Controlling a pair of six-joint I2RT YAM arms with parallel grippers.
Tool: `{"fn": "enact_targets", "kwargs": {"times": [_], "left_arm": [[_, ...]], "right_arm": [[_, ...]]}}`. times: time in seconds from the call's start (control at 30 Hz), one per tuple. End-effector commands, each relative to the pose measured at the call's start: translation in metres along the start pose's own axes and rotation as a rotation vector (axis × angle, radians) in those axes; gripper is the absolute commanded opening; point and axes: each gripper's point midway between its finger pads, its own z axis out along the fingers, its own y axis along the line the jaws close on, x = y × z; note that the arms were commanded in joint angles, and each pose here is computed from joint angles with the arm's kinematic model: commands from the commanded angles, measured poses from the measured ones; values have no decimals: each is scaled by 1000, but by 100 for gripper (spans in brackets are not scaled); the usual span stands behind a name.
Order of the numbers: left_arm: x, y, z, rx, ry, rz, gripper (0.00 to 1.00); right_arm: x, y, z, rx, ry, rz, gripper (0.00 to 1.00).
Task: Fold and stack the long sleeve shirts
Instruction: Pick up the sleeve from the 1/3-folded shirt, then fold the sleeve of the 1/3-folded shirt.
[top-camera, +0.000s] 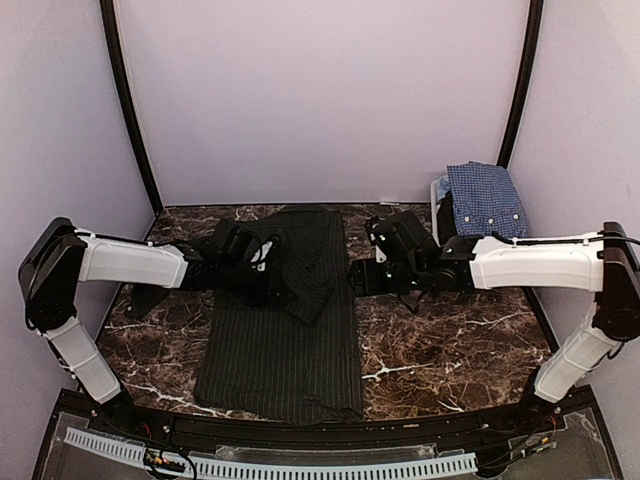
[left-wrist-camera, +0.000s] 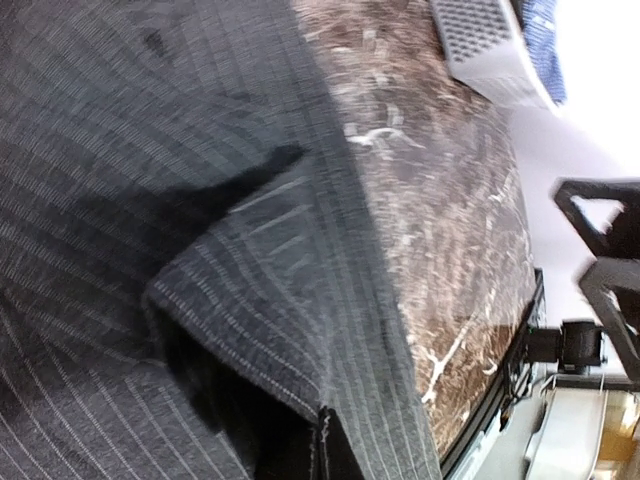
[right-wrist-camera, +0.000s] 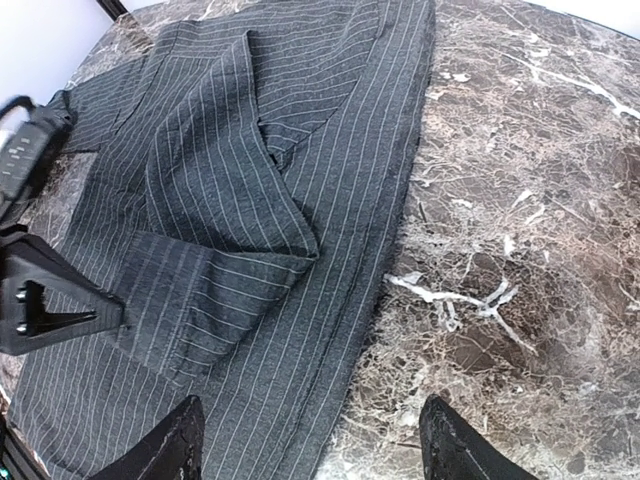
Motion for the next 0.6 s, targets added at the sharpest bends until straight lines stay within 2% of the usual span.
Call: {"fn": "enact_targets", "kwargs": {"times": [0.0,0.23,0.37,0.57], "left_arm": [[2,-51,-22,122,44,194,0],[44,-87,-27,194,201,394,0],[65,-100,-31,229,277,465,0],[82,-120,-36,295,329,520,0]], "right_arm": [[-14,-9,-10,21,-52,21,70],[-19,-21,-15,55,-67,28,71],[-19,-24,-16,65,-65,27,71],[-17,-28,-18,77,-62,28,71]]}}
